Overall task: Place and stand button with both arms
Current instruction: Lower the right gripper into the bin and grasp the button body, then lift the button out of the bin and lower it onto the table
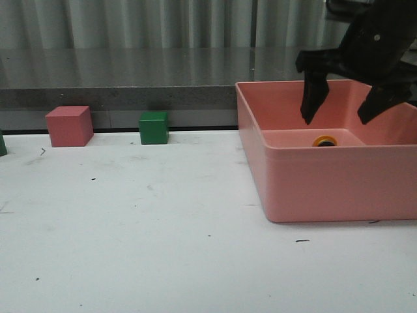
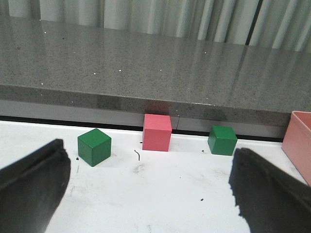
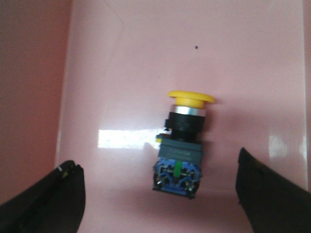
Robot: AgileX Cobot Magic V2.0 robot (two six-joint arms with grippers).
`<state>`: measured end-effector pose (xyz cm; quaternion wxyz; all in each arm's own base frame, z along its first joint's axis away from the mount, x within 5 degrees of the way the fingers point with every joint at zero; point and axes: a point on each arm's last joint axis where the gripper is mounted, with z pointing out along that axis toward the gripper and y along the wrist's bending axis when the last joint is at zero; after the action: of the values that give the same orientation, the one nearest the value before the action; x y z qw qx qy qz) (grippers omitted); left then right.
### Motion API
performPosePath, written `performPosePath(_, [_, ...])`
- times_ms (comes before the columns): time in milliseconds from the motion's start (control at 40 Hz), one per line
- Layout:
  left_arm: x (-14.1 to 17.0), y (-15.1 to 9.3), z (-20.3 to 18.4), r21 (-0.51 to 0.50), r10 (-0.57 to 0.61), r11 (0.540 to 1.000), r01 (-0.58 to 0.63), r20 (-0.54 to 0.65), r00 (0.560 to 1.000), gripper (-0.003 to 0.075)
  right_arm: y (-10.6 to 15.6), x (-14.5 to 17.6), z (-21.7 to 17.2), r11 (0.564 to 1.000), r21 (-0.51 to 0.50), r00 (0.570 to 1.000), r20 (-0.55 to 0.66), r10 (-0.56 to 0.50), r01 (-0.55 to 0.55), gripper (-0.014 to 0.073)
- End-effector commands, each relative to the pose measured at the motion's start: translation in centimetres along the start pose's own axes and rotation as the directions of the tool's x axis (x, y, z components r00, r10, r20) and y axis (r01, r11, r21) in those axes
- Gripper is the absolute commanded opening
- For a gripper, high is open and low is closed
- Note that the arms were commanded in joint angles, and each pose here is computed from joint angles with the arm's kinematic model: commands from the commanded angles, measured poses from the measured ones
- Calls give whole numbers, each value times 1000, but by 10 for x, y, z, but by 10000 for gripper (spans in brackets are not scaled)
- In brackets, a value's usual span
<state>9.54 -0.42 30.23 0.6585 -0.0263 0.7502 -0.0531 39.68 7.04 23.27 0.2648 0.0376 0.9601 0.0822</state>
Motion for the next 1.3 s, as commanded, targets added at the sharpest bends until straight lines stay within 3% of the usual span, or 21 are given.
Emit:
performPosePath(0, [-20, -1, -1, 1, -11, 1000, 11, 112, 994, 640, -2, -23, -3, 998, 61, 999, 37, 24, -26, 644])
performPosePath(350, [-20, -1, -1, 1, -11, 1000, 11, 107, 994, 640, -3, -29, 34, 995, 92, 999, -29, 26, -24, 625])
performPosePath(575, [-19, -1, -1, 1, -11, 1000, 11, 105, 994, 640, -3, -28, 34, 995, 93, 999, -35, 27, -24, 288])
performPosePath(700, [-19, -1, -1, 1, -11, 1000, 11, 105, 994, 640, -3, -28, 34, 995, 93, 999, -35, 28, -24, 202])
performPosePath(1000, [-19, -1, -1, 1, -11, 1000, 11, 105, 994, 640, 2, -37, 8, 997, 72, 999, 34, 21, -23, 195])
performPosePath(1275, [-19, -1, -1, 1, -11, 1000, 11, 105, 994, 640, 22, -49, -76, 999, 12, 976, 215, -46, 44, 195])
